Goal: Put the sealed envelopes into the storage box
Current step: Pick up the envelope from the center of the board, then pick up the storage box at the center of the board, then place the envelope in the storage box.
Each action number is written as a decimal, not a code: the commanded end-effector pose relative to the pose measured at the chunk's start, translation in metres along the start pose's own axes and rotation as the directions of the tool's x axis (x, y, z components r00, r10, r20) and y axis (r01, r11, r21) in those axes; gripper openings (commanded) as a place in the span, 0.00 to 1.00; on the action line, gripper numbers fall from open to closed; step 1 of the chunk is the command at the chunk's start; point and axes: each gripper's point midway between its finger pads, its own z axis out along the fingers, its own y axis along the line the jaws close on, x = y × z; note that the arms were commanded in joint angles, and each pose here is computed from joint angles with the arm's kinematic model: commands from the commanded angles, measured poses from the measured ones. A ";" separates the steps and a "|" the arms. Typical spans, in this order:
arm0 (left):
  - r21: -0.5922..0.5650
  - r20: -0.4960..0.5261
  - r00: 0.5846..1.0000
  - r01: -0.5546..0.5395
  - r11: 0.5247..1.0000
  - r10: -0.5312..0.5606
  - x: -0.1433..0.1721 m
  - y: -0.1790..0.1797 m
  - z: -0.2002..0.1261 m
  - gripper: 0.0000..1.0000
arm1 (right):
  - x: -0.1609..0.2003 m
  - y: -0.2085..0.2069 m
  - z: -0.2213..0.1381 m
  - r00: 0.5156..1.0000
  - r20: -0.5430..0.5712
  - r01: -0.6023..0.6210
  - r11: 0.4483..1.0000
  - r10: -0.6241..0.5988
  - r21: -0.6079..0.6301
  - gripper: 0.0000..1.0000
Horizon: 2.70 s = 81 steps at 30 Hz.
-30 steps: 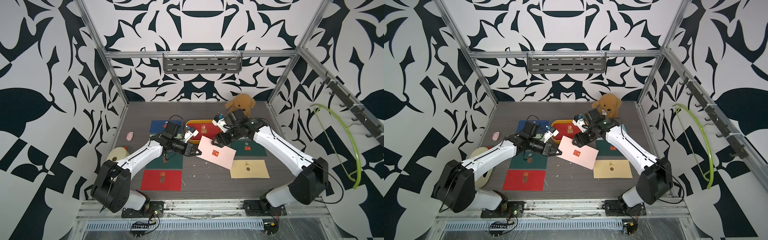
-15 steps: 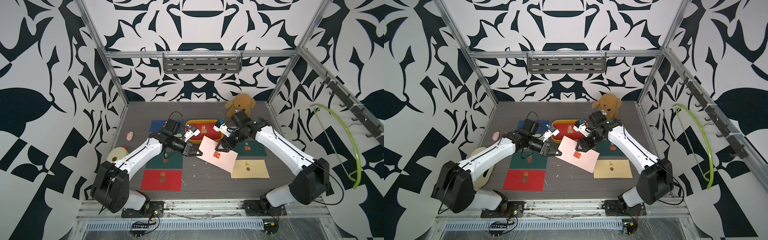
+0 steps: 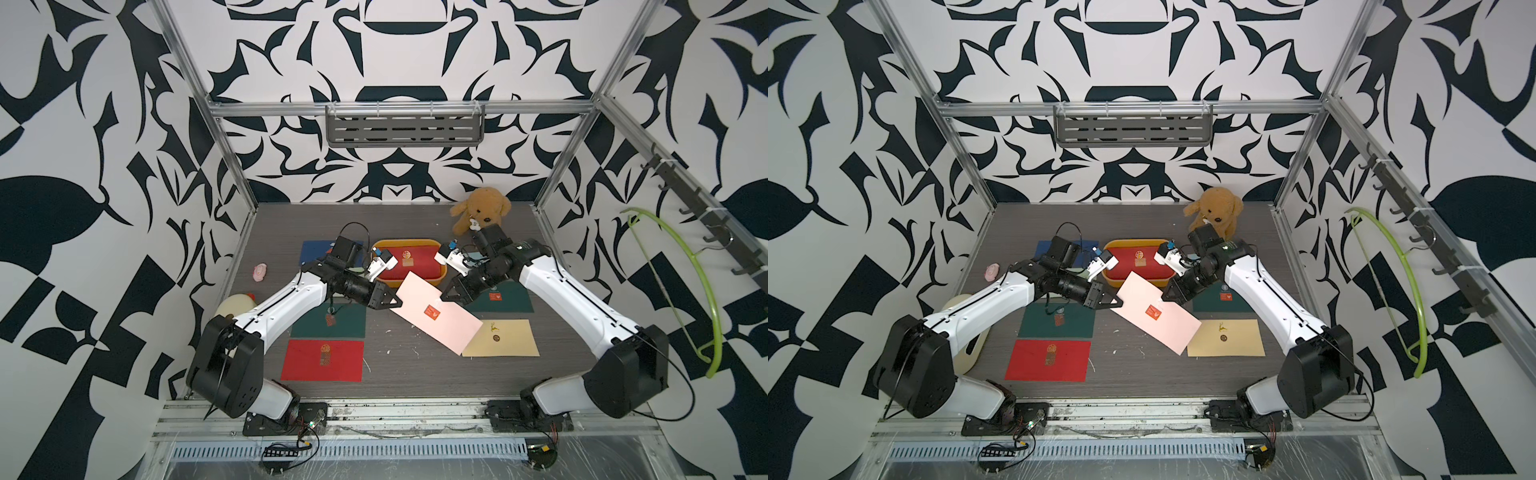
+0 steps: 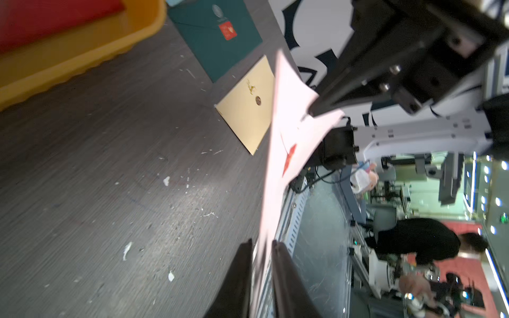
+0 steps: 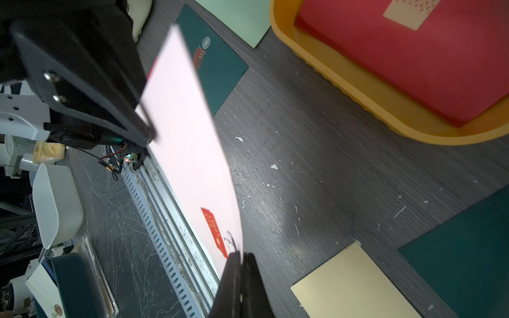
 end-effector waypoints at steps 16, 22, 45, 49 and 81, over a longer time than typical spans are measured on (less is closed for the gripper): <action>-0.526 0.465 0.816 0.566 0.635 -0.342 -0.080 0.175 -0.043 0.42 | -0.010 -0.023 -0.026 0.986 0.065 -0.161 0.966 0.151 0.202 0.00; -0.552 0.432 0.828 0.556 0.621 -0.358 -0.087 0.194 -0.026 0.35 | -0.013 -0.023 -0.030 0.980 0.103 -0.186 0.960 0.168 0.209 0.00; -0.589 0.122 0.952 0.296 0.752 -0.280 -0.034 0.154 -0.007 0.02 | -0.057 -0.003 -0.066 0.996 0.090 -0.022 0.976 0.003 0.217 0.00; -0.557 0.042 0.974 0.207 0.804 -0.222 -0.020 0.133 0.000 0.00 | -0.060 -0.002 -0.058 0.999 0.038 0.003 0.984 -0.010 0.177 0.00; -0.423 -0.086 0.996 -0.044 0.905 0.009 -0.007 0.070 0.017 0.00 | -0.006 -0.022 0.025 0.994 -0.100 -0.050 0.998 0.054 0.034 0.00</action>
